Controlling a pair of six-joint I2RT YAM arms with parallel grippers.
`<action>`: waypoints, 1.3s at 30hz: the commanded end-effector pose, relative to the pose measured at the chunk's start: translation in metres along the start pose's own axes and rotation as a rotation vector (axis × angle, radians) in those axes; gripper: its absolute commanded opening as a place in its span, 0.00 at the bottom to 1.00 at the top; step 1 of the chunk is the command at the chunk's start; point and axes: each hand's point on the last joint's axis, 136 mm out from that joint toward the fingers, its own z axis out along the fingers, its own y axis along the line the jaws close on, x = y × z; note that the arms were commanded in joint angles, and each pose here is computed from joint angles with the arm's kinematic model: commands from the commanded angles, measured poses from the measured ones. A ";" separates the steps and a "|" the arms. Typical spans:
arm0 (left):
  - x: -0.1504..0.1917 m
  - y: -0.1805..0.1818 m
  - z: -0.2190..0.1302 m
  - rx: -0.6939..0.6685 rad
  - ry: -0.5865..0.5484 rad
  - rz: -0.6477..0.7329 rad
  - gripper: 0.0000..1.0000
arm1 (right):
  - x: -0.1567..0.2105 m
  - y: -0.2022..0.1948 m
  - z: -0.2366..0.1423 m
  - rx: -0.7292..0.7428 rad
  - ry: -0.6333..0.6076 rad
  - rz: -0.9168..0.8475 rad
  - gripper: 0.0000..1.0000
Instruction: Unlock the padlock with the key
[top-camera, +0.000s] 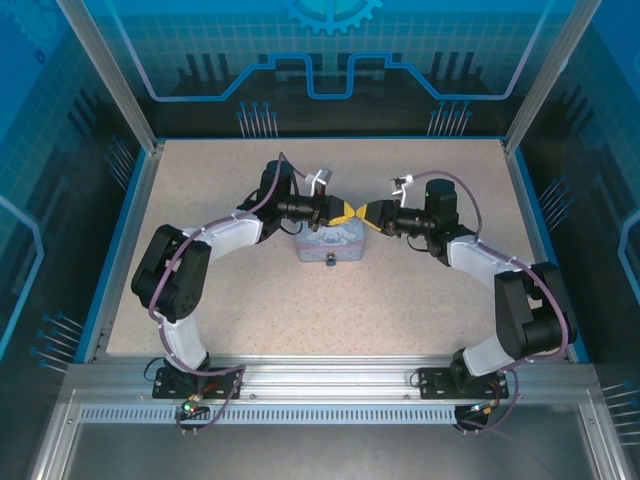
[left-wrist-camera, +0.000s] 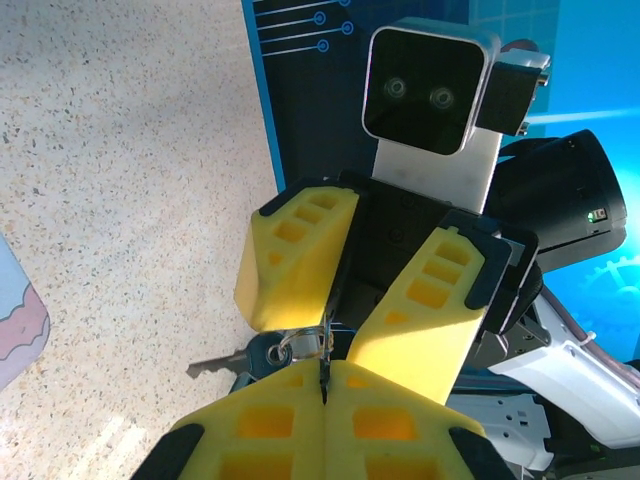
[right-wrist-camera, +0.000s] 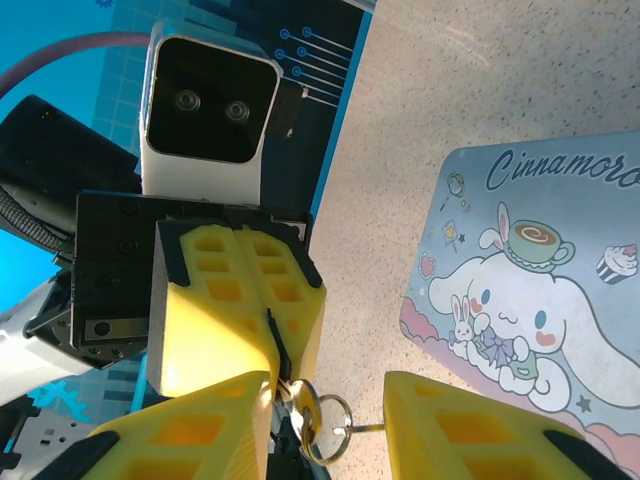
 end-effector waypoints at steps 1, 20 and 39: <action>-0.003 -0.002 0.002 0.010 0.022 0.024 0.00 | -0.001 0.011 0.003 -0.036 0.003 -0.036 0.32; -0.007 0.002 0.005 0.006 0.019 0.024 0.00 | 0.007 0.005 -0.001 -0.031 0.008 -0.026 0.23; -0.007 0.006 0.005 0.000 0.021 0.020 0.00 | -0.002 0.005 -0.005 -0.036 -0.021 -0.012 0.19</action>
